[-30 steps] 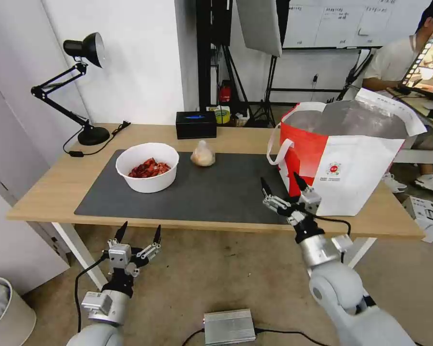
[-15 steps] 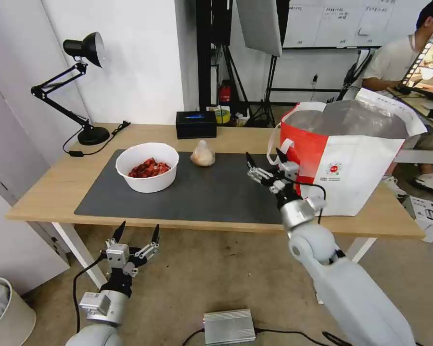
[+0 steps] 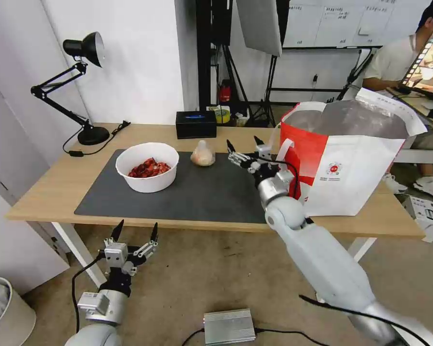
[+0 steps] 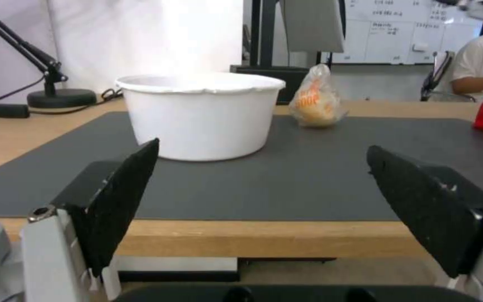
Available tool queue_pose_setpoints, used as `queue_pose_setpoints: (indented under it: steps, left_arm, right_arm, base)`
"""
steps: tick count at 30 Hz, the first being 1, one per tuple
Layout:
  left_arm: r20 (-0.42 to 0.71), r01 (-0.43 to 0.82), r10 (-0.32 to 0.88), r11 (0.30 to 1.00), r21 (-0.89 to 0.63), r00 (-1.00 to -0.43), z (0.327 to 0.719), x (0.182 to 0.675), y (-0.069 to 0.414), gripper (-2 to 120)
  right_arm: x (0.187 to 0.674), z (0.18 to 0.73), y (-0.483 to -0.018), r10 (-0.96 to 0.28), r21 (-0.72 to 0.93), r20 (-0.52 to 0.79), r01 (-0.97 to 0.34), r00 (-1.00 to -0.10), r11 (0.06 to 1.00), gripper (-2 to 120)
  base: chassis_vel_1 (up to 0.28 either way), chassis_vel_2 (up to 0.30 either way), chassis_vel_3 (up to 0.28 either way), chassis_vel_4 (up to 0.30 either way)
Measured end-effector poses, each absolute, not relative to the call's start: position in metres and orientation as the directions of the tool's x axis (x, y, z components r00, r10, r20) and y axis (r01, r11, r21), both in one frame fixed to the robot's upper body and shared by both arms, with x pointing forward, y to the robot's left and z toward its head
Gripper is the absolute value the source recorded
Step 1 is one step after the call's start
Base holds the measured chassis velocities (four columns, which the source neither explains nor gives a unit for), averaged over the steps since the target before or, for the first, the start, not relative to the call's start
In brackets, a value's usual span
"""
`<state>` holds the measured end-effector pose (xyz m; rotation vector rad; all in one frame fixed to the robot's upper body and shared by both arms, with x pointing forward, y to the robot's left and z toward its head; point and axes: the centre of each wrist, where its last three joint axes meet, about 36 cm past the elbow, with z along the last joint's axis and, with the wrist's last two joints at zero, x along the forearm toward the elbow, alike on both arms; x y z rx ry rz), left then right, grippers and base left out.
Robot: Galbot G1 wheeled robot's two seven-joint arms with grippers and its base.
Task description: Pick up the trash from the table and place it into the takeout bag.
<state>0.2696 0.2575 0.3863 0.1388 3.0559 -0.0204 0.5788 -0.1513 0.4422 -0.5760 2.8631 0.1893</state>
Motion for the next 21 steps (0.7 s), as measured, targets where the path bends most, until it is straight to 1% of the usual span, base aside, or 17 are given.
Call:
queue_pose_setpoints:
  steps: [8,15,21]
  left_arm:
    - [-0.086,0.088,0.087,0.996,-0.014,-0.993,0.387,0.269,0.257,100]
    - [-0.086,0.083,0.081,0.996,-0.014,-0.993,0.387,0.270,0.258,100]
    - [-0.086,0.083,0.081,0.996,-0.015,-0.993,0.386,0.271,0.258,100]
  right_arm:
    - [0.602,0.438,-0.127,-0.385,0.084,-0.203,-0.408,-0.900,0.909,100]
    - [0.620,0.425,-0.106,-0.397,0.088,-0.145,-0.411,-0.906,0.907,99]
    - [0.632,0.428,-0.094,-0.402,0.085,-0.115,-0.413,-0.908,0.907,99]
  base:
    - [0.000,0.000,0.000,0.000]
    - [0.000,0.000,0.000,0.000]
    - [0.000,0.000,0.000,0.000]
